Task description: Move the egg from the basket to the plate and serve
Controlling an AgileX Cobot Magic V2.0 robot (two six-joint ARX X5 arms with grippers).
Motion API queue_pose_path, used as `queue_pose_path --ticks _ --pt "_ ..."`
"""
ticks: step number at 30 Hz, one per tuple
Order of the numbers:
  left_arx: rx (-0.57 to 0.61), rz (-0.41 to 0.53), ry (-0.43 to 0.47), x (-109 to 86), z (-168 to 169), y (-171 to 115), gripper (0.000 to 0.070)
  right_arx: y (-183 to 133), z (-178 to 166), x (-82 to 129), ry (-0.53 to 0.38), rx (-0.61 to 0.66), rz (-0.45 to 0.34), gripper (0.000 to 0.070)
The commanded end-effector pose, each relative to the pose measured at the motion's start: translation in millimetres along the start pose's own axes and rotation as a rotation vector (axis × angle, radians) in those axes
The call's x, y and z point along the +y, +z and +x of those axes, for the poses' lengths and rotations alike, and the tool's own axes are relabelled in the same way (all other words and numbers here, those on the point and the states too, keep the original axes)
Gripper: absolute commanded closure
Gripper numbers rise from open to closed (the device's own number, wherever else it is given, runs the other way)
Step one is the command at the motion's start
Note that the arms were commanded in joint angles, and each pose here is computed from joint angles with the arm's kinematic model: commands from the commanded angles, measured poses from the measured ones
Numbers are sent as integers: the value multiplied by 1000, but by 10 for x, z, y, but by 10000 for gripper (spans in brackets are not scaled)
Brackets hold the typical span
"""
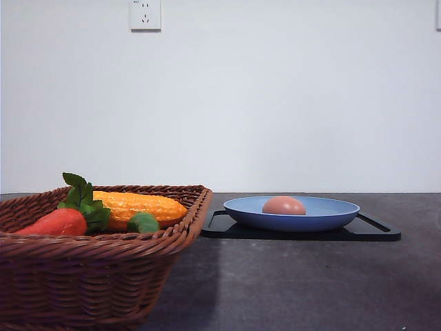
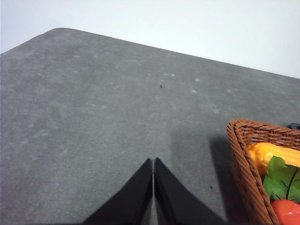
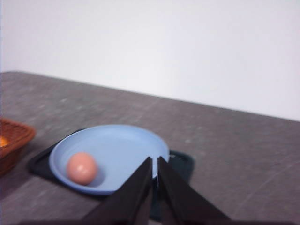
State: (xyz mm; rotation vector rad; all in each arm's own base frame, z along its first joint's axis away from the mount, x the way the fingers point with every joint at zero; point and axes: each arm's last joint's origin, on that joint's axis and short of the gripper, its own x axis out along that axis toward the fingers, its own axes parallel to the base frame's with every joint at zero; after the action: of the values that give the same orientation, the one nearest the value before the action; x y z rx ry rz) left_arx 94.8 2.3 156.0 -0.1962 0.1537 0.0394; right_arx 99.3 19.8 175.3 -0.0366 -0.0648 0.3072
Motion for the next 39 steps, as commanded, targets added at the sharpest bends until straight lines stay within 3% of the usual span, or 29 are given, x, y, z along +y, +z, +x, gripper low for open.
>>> queue_pose_path --ticks 1,13,19,39 --pt "32 -1 0 16 25 -89 700 -31 -15 -13 -15 1 10 700" --pt "32 -1 0 16 25 -89 700 -215 -68 -42 -56 183 42 700" --pt "32 -1 0 16 25 -89 700 -242 -74 -39 -63 208 155 700" --pt "32 -1 0 16 25 -89 700 -241 -74 -40 -67 207 154 700"
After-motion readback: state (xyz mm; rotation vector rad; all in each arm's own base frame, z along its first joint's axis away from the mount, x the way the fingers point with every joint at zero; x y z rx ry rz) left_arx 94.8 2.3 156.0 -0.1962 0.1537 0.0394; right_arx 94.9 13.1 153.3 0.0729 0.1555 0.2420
